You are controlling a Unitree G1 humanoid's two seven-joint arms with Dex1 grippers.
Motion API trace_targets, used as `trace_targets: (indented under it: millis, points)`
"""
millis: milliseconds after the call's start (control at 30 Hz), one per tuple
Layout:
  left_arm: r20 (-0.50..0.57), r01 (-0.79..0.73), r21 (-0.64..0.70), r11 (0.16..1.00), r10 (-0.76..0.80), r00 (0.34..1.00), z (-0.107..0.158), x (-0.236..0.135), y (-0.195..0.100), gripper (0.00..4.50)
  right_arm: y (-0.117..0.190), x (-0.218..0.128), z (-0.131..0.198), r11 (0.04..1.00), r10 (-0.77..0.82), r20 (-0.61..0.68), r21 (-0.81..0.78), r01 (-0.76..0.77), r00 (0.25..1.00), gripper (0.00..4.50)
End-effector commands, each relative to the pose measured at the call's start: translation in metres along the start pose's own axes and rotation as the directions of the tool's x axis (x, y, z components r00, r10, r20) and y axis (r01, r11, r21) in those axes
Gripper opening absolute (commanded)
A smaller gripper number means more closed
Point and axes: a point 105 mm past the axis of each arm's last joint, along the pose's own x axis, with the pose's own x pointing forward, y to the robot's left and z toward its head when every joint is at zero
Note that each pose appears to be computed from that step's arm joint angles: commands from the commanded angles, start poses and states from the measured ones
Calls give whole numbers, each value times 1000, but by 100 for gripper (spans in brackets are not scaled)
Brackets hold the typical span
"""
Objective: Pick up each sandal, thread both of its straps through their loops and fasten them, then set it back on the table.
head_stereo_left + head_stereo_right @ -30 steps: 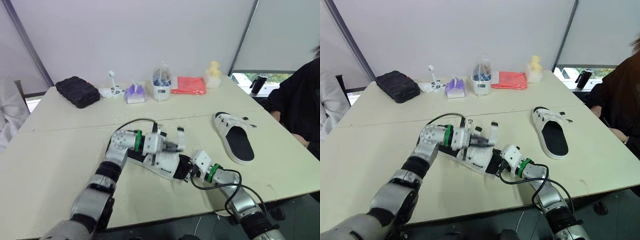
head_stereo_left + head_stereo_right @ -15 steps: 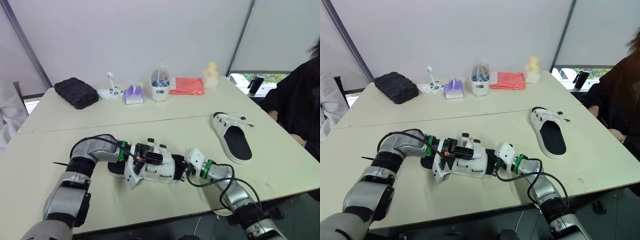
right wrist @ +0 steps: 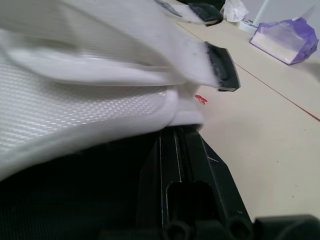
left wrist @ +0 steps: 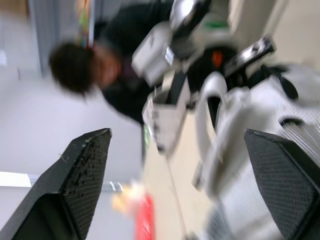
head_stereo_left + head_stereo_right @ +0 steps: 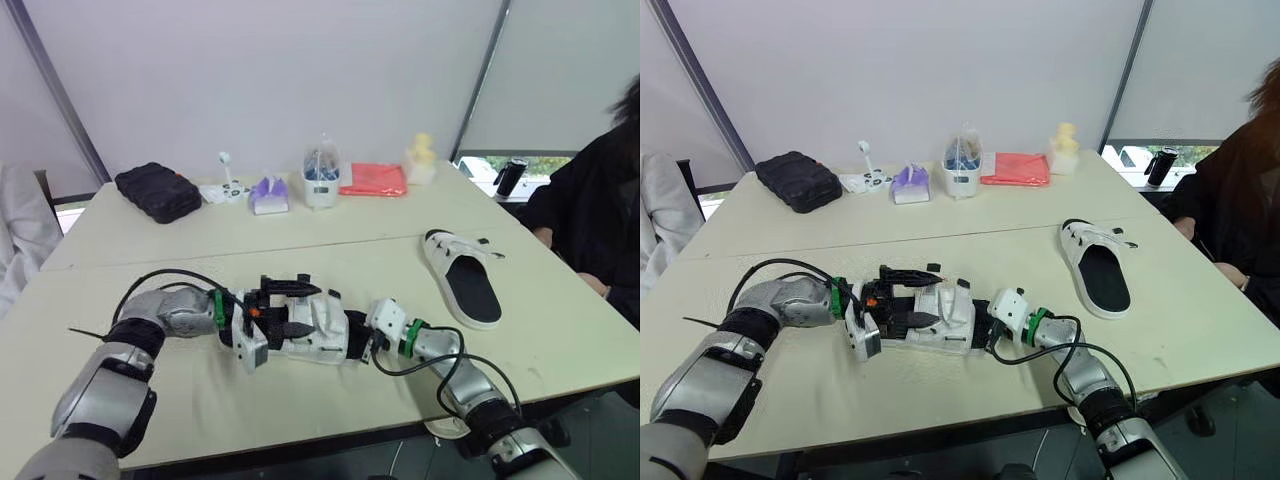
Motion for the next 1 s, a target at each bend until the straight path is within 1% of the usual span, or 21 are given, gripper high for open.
trace_targets:
  millis: [33,67,100,167,200,233,333,367,433,467,567,633,667,767,833,933,1000]
  points:
    - [-165,8,-369,929,-74,983,-18,-21,27,448,26,-19,-62,994,68,-237,100,-45,969,0]
    - [-154,4,-553,833,-107,982,-16,-27,38,448,27,-20,-63,994,72,-240,102,-49,968,0]
    - [-104,20,-694,720,-128,986,-7,-30,48,448,28,-20,-64,993,76,-242,104,-52,967,0]
    - [-27,46,-860,509,-135,990,8,-35,68,448,28,-20,-65,993,80,-243,106,-55,967,0]
    - [-16,42,-902,430,-131,991,11,-37,76,448,28,-19,-65,993,80,-243,107,-56,967,0]
    - [-30,14,-919,395,-106,994,9,-38,84,448,28,-19,-65,993,80,-241,107,-56,967,0]
    - [-168,-166,-944,287,16,986,-19,-36,101,448,27,-14,-63,992,80,-234,110,-55,969,0]
    - [-229,-236,-948,213,55,972,-32,-31,103,448,27,-13,-63,992,81,-232,110,-57,969,0]
    - [-288,-293,-953,74,70,955,-46,-19,101,448,28,-11,-62,992,83,-229,111,-59,970,0]
    - [-267,-267,-964,2,60,962,-45,-11,99,448,28,-11,-62,992,85,-229,111,-61,970,0]
    - [-136,-133,-980,-148,10,991,-34,16,90,448,29,-10,-62,992,91,-230,111,-67,969,0]
    - [-87,-93,-977,-191,-39,995,-37,30,81,448,30,-8,-62,991,93,-230,112,-68,969,0]
    - [-74,-86,-976,-200,-70,995,-39,34,75,448,30,-7,-62,991,93,-230,112,-68,969,0]
    - [-50,-75,-981,-179,-144,988,-47,44,59,448,30,-5,-60,991,91,-226,112,-67,970,0]
    - [-14,-46,-987,-153,-204,979,-48,49,49,448,30,-4,-60,992,85,-224,113,-61,971,0]
    - [32,5,-996,-89,-298,954,-47,55,34,448,31,-4,-60,992,76,-222,115,-51,972,0]
    - [53,34,-997,-63,-338,939,-46,59,27,448,32,-3,-60,992,72,-220,118,-47,973,0]
